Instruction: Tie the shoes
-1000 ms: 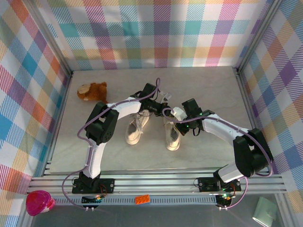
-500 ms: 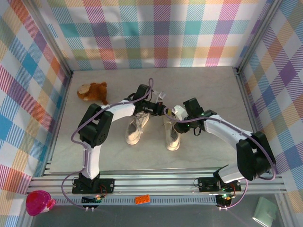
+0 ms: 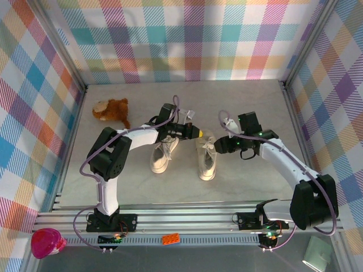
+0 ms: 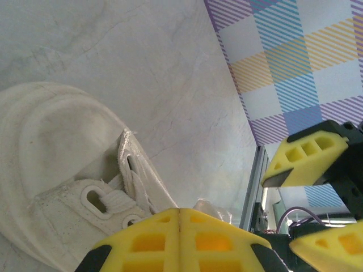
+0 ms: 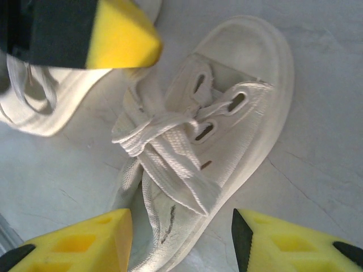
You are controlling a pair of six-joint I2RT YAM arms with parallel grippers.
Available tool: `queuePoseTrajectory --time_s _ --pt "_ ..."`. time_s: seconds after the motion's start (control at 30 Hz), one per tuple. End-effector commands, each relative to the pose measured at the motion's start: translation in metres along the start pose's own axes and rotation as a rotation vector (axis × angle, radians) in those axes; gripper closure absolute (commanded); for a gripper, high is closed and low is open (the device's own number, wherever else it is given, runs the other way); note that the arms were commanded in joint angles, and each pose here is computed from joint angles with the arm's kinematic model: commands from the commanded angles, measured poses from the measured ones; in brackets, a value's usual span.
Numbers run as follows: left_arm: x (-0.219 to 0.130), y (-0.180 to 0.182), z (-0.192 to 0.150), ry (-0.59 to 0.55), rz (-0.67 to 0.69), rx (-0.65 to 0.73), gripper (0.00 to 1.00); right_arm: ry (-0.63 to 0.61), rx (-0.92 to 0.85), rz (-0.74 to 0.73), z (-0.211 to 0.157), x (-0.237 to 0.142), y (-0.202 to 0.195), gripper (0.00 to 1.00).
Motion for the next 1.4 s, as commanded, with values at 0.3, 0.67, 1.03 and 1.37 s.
queuePoseTrajectory --time_s 0.3,0.67,1.03,1.37 --pt "-0.006 -0.023 -0.002 -0.045 -0.027 0.042 1.0 -0.05 0.297 0.173 -0.023 0.021 0.003 0.49" --pt "-0.005 -0.027 -0.01 -0.051 -0.024 0.032 1.0 -0.049 0.328 0.196 -0.027 0.046 -0.007 0.64" --pt "-0.014 -0.034 -0.015 -0.075 -0.013 0.039 1.0 -0.064 0.276 0.129 -0.023 0.036 -0.01 1.0" --pt "-0.014 -0.025 -0.021 -0.073 0.012 0.029 1.0 -0.051 0.255 0.09 -0.026 0.025 -0.008 1.0"
Point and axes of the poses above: each hand's point on the last joint's axis, 136 mm out from that joint toward the fingers, its own x axis out along the fingers, its own y axis along the line the jaws close on, z = x × y, the point moved 4 cm from there along -x, back along the fingers, and after that the axes turned 15 degrees about -x, right-handed, at the moved point
